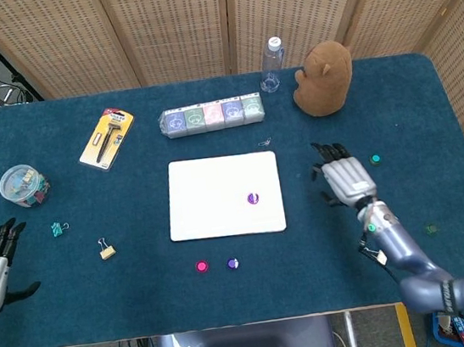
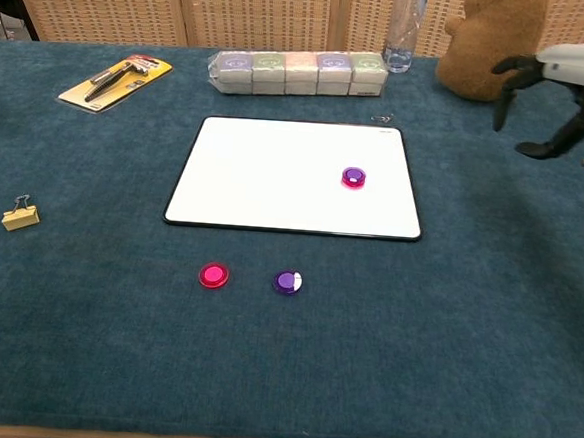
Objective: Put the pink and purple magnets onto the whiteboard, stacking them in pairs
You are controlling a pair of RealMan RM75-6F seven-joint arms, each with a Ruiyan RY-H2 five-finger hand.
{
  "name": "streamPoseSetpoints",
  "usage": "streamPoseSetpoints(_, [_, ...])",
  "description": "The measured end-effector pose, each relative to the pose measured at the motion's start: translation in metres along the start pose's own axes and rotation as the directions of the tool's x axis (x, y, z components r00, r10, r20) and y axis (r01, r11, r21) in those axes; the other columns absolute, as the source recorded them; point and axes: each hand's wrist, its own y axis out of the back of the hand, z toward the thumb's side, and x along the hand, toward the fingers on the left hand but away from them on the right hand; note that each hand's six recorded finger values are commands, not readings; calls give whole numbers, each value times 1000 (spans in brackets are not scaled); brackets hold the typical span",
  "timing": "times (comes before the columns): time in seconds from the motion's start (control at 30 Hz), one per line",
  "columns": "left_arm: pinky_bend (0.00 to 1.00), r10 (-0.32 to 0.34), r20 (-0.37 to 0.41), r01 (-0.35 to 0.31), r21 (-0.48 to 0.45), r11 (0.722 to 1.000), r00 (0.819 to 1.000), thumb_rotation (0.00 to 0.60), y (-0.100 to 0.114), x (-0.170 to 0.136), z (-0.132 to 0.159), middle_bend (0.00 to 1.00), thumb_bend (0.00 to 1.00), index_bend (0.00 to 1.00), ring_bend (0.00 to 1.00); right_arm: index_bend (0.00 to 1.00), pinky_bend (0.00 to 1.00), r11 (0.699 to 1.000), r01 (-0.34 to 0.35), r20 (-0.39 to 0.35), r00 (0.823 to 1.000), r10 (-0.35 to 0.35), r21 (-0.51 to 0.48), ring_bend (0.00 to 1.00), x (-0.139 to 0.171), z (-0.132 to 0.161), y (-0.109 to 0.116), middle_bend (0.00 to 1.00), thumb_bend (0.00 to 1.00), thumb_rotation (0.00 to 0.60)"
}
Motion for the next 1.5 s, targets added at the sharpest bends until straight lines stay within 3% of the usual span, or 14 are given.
streamPoseSetpoints(0.13, [0,-47,107,44,34,998,993,600,-3,7,20,0,123,0,0,379,0,1000,24,62,998,-23,-9,0,38,-40,-8,0,334,600])
streamPoseSetpoints(0.3, [0,-92,256,74,81,994,962,600,0,16,55,0,82,2,0,353,0,996,85,152,985,-81,-19,0,96,-88,-14,0,184,600])
streamPoseSetpoints(0.5, [0,-143,368,117,93,989,919,600,0,23,94,0,81,37,0,349,0,983,171,238,959,-152,-63,0,143,-119,-13,0,181,600])
streamPoseSetpoints(0.6, [0,-181,404,151,106,983,897,600,-4,26,113,0,81,102,0,349,0,973,218,258,947,-193,-74,0,159,-126,-9,0,181,600])
streamPoseSetpoints(0.77, [0,-265,431,238,117,964,863,600,-15,34,140,0,81,196,0,358,0,961,254,262,940,-219,-108,0,167,-129,-4,0,180,600])
streamPoseSetpoints(0.97, [0,-324,428,299,127,946,843,600,-25,45,162,0,87,284,0,367,0,958,261,259,940,-224,-120,0,170,-133,-2,0,181,600])
streamPoseSetpoints(1.17, [0,-356,421,328,140,934,834,600,-45,54,190,0,194,363,0,367,0,953,261,259,942,-216,-155,0,170,-140,1,0,181,600])
streamPoseSetpoints(1.27, [0,-372,416,342,147,928,830,600,-56,59,204,0,202,375,0,367,0,954,256,258,943,-211,-157,0,170,-141,1,0,181,600])
streamPoseSetpoints(1.5, [0,-411,442,368,184,912,797,600,-77,69,240,0,204,393,0,371,0,957,241,254,947,-196,-163,0,169,-140,-2,0,181,600])
